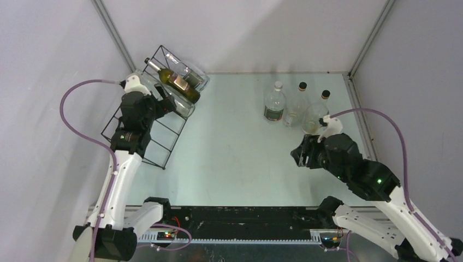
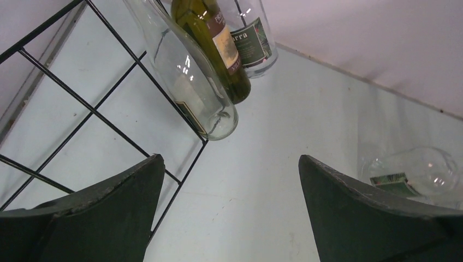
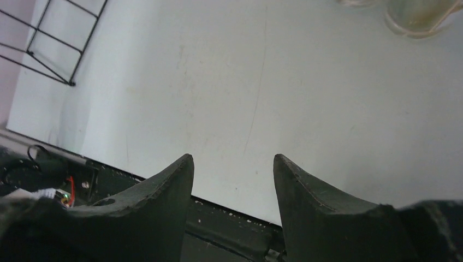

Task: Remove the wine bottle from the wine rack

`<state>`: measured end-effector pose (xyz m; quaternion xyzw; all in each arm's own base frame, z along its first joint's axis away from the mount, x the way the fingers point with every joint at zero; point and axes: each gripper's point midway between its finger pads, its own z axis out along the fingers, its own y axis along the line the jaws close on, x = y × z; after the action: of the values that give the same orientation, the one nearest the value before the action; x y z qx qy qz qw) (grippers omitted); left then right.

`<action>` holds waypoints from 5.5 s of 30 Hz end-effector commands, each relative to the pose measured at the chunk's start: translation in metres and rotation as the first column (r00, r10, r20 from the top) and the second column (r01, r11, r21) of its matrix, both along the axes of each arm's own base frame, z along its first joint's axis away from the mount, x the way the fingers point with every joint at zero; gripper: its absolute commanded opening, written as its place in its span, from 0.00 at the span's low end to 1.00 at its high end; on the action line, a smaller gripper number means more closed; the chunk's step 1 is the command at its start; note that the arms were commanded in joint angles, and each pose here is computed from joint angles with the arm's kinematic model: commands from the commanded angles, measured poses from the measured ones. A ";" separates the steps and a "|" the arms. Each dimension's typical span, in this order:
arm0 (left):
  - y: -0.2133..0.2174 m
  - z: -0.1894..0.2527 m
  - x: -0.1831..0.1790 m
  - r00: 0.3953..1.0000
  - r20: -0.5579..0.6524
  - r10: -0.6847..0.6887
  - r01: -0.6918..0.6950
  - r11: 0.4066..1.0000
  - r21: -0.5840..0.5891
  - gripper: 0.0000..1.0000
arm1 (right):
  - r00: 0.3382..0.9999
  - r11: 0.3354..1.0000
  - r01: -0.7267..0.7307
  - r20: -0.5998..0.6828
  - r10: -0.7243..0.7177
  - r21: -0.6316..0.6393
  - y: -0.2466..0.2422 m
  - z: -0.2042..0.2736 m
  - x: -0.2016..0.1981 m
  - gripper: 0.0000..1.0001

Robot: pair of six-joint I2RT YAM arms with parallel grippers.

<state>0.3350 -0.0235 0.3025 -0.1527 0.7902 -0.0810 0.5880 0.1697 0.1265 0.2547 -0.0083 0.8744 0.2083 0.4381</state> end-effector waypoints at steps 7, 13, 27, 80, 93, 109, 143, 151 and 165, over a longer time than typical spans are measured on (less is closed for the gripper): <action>0.013 0.042 0.055 0.991 0.128 0.039 -0.024 0.993 -0.117 1.00 | 0.999 1.000 -0.027 -0.029 0.027 -0.012 0.048 -0.025 -0.004 0.58; 0.042 0.032 0.084 0.986 0.093 0.138 -0.122 0.980 -0.157 1.00 | 0.997 0.999 -0.048 -0.064 0.048 -0.004 0.063 -0.047 -0.009 0.59; 0.081 -0.005 0.155 0.979 -0.015 0.204 -0.202 0.951 -0.235 0.88 | 0.998 0.996 -0.048 -0.035 0.045 -0.078 0.065 -0.058 0.002 0.60; 0.148 -0.089 0.242 0.896 -0.158 0.414 -0.429 0.900 -0.078 0.65 | 0.995 0.981 -0.026 -0.104 0.006 -0.191 0.069 -0.091 0.020 0.61; 0.157 -0.095 0.247 0.886 -0.151 0.439 -0.454 0.887 -0.085 0.70 | 0.995 0.984 -0.041 -0.101 0.023 -0.172 0.071 -0.088 0.022 0.61; 0.155 -0.075 0.239 0.900 -0.090 0.426 -0.433 0.898 -0.082 0.35 | 0.993 0.983 -0.047 -0.119 0.026 -0.180 0.073 -0.093 0.024 0.61; 0.062 0.017 0.166 0.931 0.203 0.302 -0.313 0.949 0.026 0.00 | 0.994 0.992 0.012 -0.103 -0.025 -0.129 0.046 -0.074 0.005 0.61; 0.035 0.026 0.146 0.939 0.224 0.261 -0.282 0.957 0.070 0.00 | 0.996 0.995 0.021 -0.082 -0.030 -0.102 0.038 -0.065 -0.003 0.60; -0.019 0.035 0.110 0.958 0.243 0.149 -0.191 0.968 0.160 0.00 | 0.997 0.998 0.045 -0.067 -0.048 -0.047 0.025 -0.055 -0.013 0.61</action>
<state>0.4621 -0.0374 0.2489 -0.1463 0.7865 0.0440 0.5984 0.1555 0.1591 0.1938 -0.0122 0.9008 0.1757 0.3968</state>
